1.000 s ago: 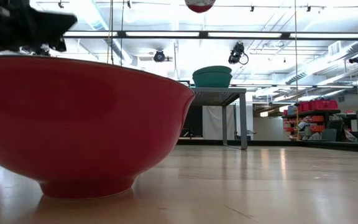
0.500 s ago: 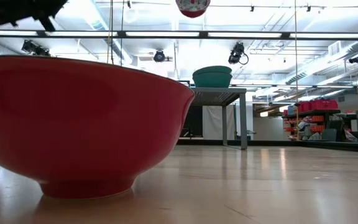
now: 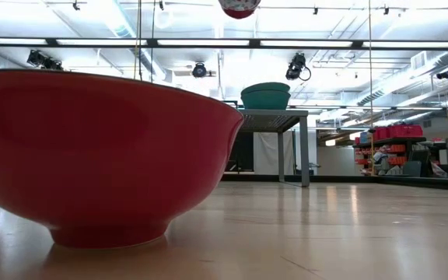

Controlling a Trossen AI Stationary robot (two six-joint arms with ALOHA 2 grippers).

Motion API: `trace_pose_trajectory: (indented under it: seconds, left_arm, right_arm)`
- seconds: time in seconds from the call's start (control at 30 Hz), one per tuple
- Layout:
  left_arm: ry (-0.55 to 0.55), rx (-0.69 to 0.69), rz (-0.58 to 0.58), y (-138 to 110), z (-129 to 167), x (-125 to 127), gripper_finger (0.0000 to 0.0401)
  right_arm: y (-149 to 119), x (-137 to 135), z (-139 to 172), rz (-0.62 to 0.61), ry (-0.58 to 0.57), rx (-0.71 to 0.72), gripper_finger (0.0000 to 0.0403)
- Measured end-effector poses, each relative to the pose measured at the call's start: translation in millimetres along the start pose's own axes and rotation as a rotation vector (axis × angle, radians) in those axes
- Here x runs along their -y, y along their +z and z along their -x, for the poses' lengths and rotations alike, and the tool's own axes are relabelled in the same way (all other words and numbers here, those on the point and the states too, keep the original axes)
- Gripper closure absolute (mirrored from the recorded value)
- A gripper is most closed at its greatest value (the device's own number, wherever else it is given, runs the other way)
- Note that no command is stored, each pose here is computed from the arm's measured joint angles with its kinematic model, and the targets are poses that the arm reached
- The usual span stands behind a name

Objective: Pick & Place Mini bowls
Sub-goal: Put the right red and white patterned bowl on the shelf

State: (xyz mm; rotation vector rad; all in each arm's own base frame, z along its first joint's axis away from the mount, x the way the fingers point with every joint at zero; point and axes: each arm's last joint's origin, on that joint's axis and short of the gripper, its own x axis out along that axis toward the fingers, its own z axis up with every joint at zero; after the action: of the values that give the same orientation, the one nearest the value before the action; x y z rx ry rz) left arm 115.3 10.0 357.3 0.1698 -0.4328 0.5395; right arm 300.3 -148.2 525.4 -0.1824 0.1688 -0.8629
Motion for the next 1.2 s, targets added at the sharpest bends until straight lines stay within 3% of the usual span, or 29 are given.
trace_pose_trajectory:
  seconds: [0.3,0.47,0.67,0.83,1.03,1.2]
  left_arm:
    - [0.177,-0.140,-0.056,31,-52,14,0.0154]
    - [0.292,-0.226,-0.116,55,-84,17,0.0103]
    - [0.319,-0.313,-0.194,87,-113,5,0.0086]
    - [0.273,-0.372,-0.168,106,-128,-11,0.0085]
    - [0.261,-0.400,-0.130,107,-148,-26,0.0085]
    - [0.231,-0.424,-0.104,92,-167,-39,0.0085]
  right_arm:
    - [2,-1,0,0.072,0.023,0.022,0.0403]
    - [6,0,1,0.119,0.014,0.061,0.0403]
    - [11,1,2,0.116,0.001,0.103,0.0403]
    - [14,2,2,0.101,-0.007,0.130,0.0403]
    - [16,4,3,0.093,-0.062,0.142,0.0403]
    - [16,4,3,0.103,-0.073,0.134,0.0403]
